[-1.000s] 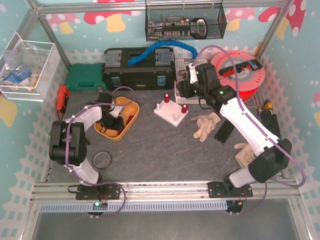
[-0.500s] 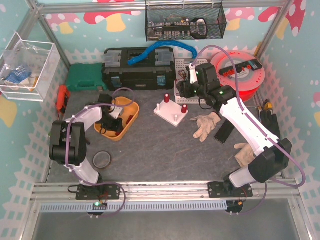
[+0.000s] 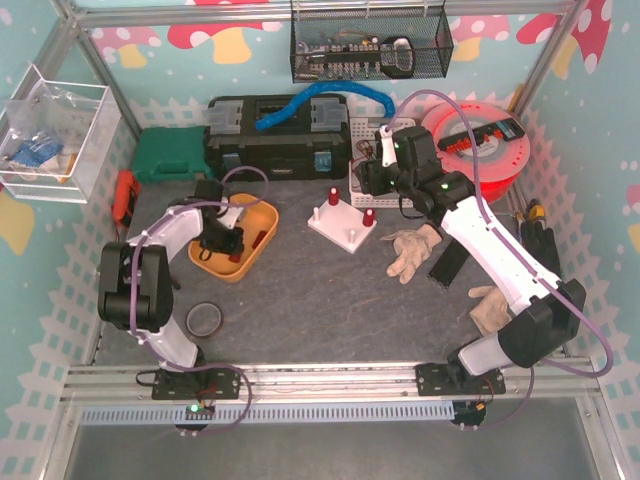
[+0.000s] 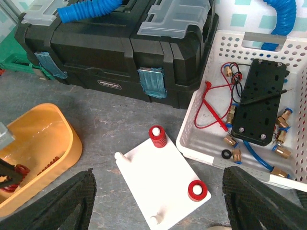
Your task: Install the large spring
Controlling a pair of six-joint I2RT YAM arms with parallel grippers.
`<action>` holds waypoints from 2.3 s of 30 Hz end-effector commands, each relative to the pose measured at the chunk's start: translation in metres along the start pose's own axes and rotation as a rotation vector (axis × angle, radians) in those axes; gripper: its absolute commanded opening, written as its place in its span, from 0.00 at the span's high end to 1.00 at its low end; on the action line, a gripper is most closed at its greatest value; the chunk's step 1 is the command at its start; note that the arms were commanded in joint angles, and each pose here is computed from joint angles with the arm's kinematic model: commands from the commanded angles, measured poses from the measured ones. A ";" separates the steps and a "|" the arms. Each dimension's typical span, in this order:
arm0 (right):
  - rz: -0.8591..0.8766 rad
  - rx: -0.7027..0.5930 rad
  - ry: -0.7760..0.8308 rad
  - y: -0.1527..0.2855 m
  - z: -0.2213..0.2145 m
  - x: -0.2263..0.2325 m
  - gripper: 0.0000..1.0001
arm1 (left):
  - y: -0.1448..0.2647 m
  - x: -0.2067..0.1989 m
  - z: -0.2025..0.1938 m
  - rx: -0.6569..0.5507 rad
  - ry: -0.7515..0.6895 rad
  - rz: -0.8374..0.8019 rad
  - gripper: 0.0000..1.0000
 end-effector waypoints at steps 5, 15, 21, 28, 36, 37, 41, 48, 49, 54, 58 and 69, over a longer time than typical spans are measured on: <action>0.019 -0.029 -0.027 0.006 0.008 0.001 0.27 | 0.058 -0.010 0.040 -0.255 0.038 -0.008 0.85; 0.215 -0.007 -0.054 -0.021 0.036 0.021 0.27 | 0.117 -0.056 0.050 -0.700 -0.113 -0.292 0.89; 0.449 0.085 -0.063 -0.047 0.053 0.045 0.28 | 0.130 -0.095 0.029 -0.886 -0.425 -0.361 0.88; 0.687 0.275 -0.061 -0.080 0.049 0.087 0.28 | 0.136 -0.107 0.015 -0.973 -0.545 -0.366 0.88; 0.856 0.358 -0.057 -0.095 0.040 0.120 0.34 | 0.136 -0.108 0.011 -0.989 -0.587 -0.355 0.90; 0.872 0.363 -0.056 -0.096 0.038 0.122 0.34 | 0.136 -0.108 0.011 -0.992 -0.589 -0.353 0.90; 0.911 0.363 -0.033 -0.096 0.036 0.132 0.33 | 0.136 -0.109 0.012 -0.992 -0.596 -0.350 0.90; 0.965 0.371 -0.002 -0.097 0.031 0.149 0.32 | 0.133 -0.111 0.011 -0.980 -0.609 -0.365 0.90; 0.964 0.377 0.001 -0.098 0.029 0.150 0.32 | 0.133 -0.111 0.011 -0.978 -0.612 -0.369 0.90; 0.910 0.404 0.014 -0.109 0.021 0.150 0.32 | 0.132 -0.113 0.010 -0.976 -0.622 -0.376 0.90; 0.894 0.414 0.019 -0.114 0.017 0.151 0.32 | 0.133 -0.113 0.010 -0.977 -0.628 -0.377 0.90; 0.965 0.423 0.007 -0.122 0.011 0.163 0.46 | 0.131 -0.113 0.008 -0.972 -0.648 -0.370 0.90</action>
Point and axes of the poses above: each gripper's point midway between its finger pads, its own y axis back along the fingers, its own x axis along the line the jaws close on, z = x × y, the point moved 7 cm from there along y, back along the fingers, and after that the axes turned 11 degrees about y, right-handed, at the moved point
